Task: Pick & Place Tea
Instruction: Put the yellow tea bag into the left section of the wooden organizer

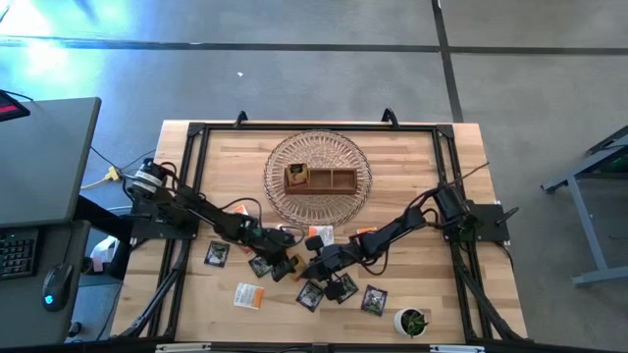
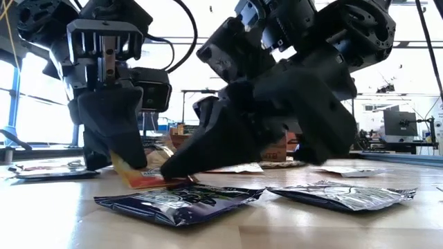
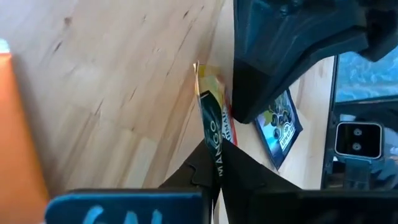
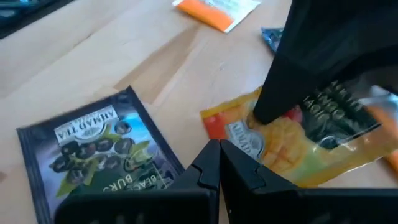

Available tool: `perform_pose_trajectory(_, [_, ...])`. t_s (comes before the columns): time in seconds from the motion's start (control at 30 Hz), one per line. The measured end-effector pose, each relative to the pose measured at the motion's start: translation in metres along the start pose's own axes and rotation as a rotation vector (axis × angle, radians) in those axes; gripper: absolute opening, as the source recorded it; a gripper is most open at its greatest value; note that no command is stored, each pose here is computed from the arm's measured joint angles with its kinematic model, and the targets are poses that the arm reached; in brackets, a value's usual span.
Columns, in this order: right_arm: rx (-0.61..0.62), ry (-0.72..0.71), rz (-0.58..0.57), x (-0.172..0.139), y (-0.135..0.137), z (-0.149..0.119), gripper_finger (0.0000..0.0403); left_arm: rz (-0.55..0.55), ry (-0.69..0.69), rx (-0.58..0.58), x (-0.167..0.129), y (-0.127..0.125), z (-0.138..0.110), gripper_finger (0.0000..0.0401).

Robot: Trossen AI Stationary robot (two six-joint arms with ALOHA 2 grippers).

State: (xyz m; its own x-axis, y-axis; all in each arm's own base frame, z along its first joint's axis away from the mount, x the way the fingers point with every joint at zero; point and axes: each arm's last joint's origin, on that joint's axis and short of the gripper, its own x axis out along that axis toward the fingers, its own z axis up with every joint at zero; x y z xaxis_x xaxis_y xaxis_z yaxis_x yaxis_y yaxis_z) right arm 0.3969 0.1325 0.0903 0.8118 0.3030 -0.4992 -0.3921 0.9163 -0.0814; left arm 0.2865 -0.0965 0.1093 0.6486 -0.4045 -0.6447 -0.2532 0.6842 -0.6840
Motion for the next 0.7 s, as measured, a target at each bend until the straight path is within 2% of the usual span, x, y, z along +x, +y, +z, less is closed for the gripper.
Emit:
perform_pose_trajectory(0.1, [-0.001,-0.030,-0.021,-0.009,-0.002,0.015,0.0003,-0.005,0.028,0.019,-0.001,-0.001,0.006,0.0018])
perform_pose_trajectory(0.2, [-0.001,-0.013,-0.047,-0.027,-0.004,0.033,0.0007,0.018,0.098,0.029,-0.011,0.003,0.018,0.0006])
perform_pose_trajectory(0.33, [-0.029,0.056,-0.114,-0.061,-0.008,0.058,0.0008,0.117,0.096,0.108,-0.040,0.003,0.044,0.0006])
perform_pose_trajectory(0.43, [-0.063,0.097,-0.222,-0.087,-0.014,0.072,0.0005,0.237,0.065,0.200,-0.073,0.000,0.070,0.0003])
perform_pose_trajectory(0.53, [-0.085,0.119,-0.336,-0.107,-0.023,0.083,0.0002,0.402,0.029,0.324,-0.109,-0.004,0.094,0.0003])
perform_pose_trajectory(0.63, [-0.094,0.115,-0.406,-0.121,-0.034,0.090,0.0003,0.587,-0.022,0.477,-0.137,-0.006,0.118,0.0003])
perform_pose_trajectory(0.7, [-0.081,0.110,-0.422,-0.126,-0.042,0.092,0.0006,0.692,-0.017,0.537,-0.151,0.000,0.131,0.0003])
